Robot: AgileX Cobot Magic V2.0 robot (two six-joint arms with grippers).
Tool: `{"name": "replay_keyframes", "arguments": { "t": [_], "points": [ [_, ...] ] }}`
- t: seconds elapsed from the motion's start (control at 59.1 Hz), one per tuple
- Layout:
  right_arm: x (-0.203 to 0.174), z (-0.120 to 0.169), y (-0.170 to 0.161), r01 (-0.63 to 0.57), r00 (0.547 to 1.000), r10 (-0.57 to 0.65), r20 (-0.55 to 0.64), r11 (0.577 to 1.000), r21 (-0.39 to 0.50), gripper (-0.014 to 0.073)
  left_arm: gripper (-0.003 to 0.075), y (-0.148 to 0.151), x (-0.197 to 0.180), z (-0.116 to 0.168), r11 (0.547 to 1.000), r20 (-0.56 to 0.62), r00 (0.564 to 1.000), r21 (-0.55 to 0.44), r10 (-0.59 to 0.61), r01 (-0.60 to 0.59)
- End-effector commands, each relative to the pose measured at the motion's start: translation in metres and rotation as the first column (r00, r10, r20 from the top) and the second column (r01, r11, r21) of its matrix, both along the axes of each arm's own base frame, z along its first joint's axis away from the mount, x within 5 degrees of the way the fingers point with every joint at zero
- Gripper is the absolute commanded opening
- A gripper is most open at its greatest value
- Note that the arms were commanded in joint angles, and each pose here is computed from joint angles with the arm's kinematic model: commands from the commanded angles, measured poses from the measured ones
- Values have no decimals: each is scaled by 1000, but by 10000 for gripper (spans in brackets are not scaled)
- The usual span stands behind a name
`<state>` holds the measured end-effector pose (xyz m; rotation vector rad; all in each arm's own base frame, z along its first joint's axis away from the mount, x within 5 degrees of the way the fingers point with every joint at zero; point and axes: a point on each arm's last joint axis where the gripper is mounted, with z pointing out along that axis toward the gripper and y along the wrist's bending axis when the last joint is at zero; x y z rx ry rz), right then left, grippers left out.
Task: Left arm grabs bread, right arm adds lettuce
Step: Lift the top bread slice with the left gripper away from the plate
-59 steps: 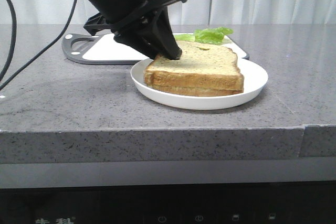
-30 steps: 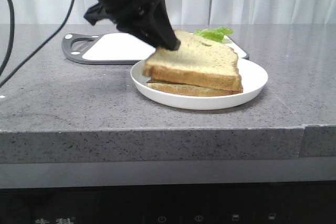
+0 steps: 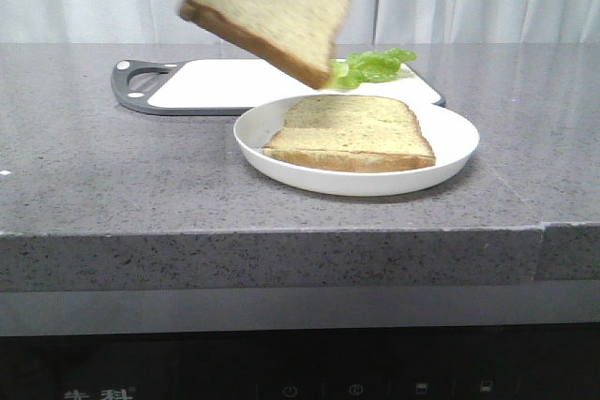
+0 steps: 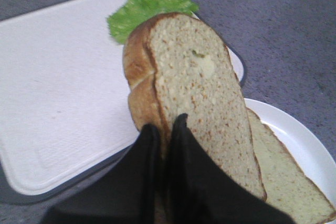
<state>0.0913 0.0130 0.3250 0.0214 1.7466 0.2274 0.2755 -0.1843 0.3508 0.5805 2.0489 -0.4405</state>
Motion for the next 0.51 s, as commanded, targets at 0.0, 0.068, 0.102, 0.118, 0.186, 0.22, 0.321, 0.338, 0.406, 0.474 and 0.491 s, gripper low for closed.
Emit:
{"name": "replay_keyframes", "arguments": {
  "t": [0.0, 0.068, 0.102, 0.118, 0.186, 0.22, 0.321, 0.338, 0.406, 0.474, 0.491],
  "points": [
    [4, 15, -1, 18, 997, -17, 70, 1000, -5, 643, -21, 20, -24, 32, 997, 172, 984, -73, 51, -39],
    [8, 13, -1, 16, 999, -15, 48, 1000, -15, 643, -21, 32, -38, 31, 997, 190, 980, -60, 65, -55],
    [13, 11, -1, 15, 999, -14, 30, 1000, -27, 643, -21, 41, -49, 30, 996, 200, 977, -61, 79, -68],
    [16, 10, -1, 15, 1000, -14, 24, 999, -32, 643, -21, 45, -54, 32, 995, 212, 973, -67, 87, -74],
    [28, 8, 0, 17, 1000, -17, 5, 999, -45, 643, -21, 58, -70, 28, 993, 244, 963, -74, 110, -94],
    [34, 8, 0, 17, 1000, -18, -11, 999, -46, 643, -21, 64, -78, 26, 990, 252, 960, -88, 125, -106],
    [55, 9, 2, 13, 997, -17, -69, 998, -59, 643, -21, 81, -99, 20, 987, 283, 947, -99, 150, -127],
    [61, 10, 2, 11, 997, -16, -82, 998, -64, 643, -21, 83, -102, 17, 987, 280, 948, -96, 153, -131],
    [82, 16, 4, 0, 994, -10, -110, 996, -92, 643, -21, 93, -114, 10, 981, 280, 943, -114, 181, -155],
    [107, 21, 7, -18, 990, 1, -140, 992, -122, 643, -21, 101, -122, 2, 975, 268, 940, -131, 211, -182],
    [112, 22, 8, -23, 989, 5, -146, 992, -127, 643, -21, 103, -124, 0, 973, 267, 939, -132, 217, -187]
  ]
}}
